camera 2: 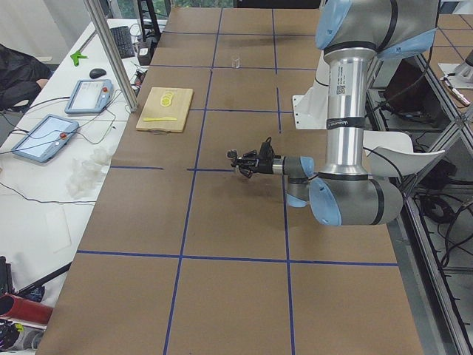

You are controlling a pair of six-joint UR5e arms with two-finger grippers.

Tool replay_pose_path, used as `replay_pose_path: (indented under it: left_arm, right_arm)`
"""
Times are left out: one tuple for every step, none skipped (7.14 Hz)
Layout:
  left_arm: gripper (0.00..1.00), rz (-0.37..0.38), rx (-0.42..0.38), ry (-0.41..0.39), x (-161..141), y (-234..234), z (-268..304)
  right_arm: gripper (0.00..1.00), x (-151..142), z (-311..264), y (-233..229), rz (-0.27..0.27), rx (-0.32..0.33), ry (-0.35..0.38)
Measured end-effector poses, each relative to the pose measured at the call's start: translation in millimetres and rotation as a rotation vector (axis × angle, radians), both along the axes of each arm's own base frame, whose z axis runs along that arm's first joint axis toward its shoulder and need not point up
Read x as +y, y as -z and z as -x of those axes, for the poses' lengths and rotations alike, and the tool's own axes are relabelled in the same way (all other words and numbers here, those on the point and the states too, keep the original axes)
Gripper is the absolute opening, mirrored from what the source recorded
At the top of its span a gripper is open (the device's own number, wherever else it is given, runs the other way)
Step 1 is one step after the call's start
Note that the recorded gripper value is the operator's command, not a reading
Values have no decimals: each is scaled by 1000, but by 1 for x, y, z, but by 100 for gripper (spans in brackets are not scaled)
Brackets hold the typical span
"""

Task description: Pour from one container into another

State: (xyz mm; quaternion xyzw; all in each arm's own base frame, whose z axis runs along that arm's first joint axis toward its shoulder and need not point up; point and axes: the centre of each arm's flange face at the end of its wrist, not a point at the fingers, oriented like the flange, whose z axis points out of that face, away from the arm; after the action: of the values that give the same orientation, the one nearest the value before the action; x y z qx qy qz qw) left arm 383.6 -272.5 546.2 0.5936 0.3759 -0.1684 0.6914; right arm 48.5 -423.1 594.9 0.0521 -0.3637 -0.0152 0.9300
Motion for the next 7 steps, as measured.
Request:
replay_pose_path:
  left_arm:
    - [0, -1, 3, 21, 0, 1, -1]
    - [0, -1, 3, 37, -1, 1, -1]
    - [1, -1, -3, 44, 0, -2, -3]
    - [2, -1, -10, 40, 2, -4, -5]
    - [2, -2, -17, 28, 7, -5, -9]
    - [4, -2, -21, 16, 11, -6, -14]
    - [8, -2, -21, 9, 13, -7, -17]
  right_arm:
    - [100, 0, -1, 1, -1, 0, -2]
    - [100, 0, -1, 1, -2, 1, -2]
    - [100, 0, -1, 1, -2, 0, -2]
    - [100, 0, -1, 1, -1, 0, -3]
    - [100, 0, -1, 1, -1, 0, -3]
    - [100, 0, -1, 1, -2, 0, -3]
    - [100, 0, -1, 1, -2, 0, -3]
